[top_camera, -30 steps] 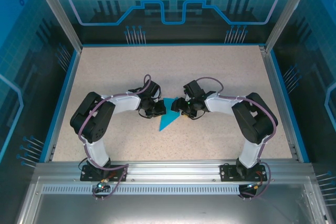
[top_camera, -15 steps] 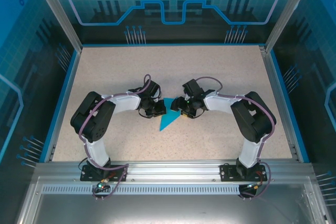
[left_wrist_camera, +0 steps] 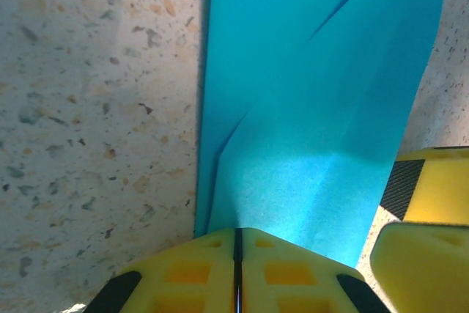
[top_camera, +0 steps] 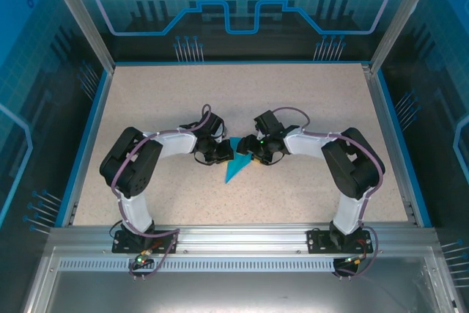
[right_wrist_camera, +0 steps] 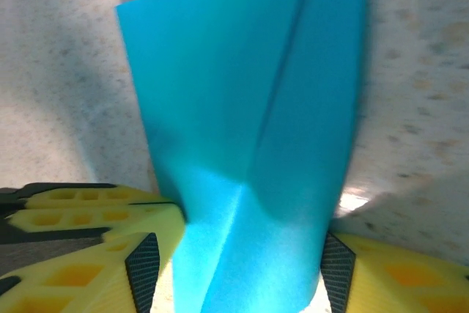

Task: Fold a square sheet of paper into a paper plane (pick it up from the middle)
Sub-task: Turn over the paper at the center of the table.

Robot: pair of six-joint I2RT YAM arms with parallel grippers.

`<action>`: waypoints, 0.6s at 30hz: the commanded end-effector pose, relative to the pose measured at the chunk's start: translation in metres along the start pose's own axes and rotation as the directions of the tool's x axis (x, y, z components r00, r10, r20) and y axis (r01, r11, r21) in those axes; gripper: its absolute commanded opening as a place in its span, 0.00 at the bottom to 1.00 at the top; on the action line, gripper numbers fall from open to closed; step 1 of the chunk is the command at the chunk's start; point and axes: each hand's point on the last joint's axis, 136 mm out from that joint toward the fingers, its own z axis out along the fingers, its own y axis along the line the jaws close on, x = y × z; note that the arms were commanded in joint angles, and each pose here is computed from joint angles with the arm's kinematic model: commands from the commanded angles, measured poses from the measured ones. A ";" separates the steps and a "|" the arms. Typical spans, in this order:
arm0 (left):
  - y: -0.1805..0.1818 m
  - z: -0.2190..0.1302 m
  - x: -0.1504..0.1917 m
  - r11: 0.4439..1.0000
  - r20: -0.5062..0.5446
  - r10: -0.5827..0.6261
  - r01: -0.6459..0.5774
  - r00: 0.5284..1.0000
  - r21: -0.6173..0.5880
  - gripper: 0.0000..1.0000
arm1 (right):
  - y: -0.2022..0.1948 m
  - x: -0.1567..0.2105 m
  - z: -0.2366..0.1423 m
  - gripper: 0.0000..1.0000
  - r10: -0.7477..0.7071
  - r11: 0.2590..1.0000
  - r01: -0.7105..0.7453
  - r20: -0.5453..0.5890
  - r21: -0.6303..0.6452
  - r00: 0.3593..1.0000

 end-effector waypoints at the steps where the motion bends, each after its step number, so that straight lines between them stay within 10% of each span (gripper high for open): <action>1: 0.006 0.008 0.013 1.000 -0.059 -0.009 0.009 0.998 0.003 0.10 | 0.028 0.004 -0.001 0.64 -0.046 0.989 0.044 -0.015 -0.139 0.999; 18: 0.002 0.004 0.007 0.998 -0.024 -0.055 0.056 0.998 0.024 0.10 | 0.012 -0.001 -0.011 0.61 -0.061 0.978 0.076 0.080 -0.196 0.995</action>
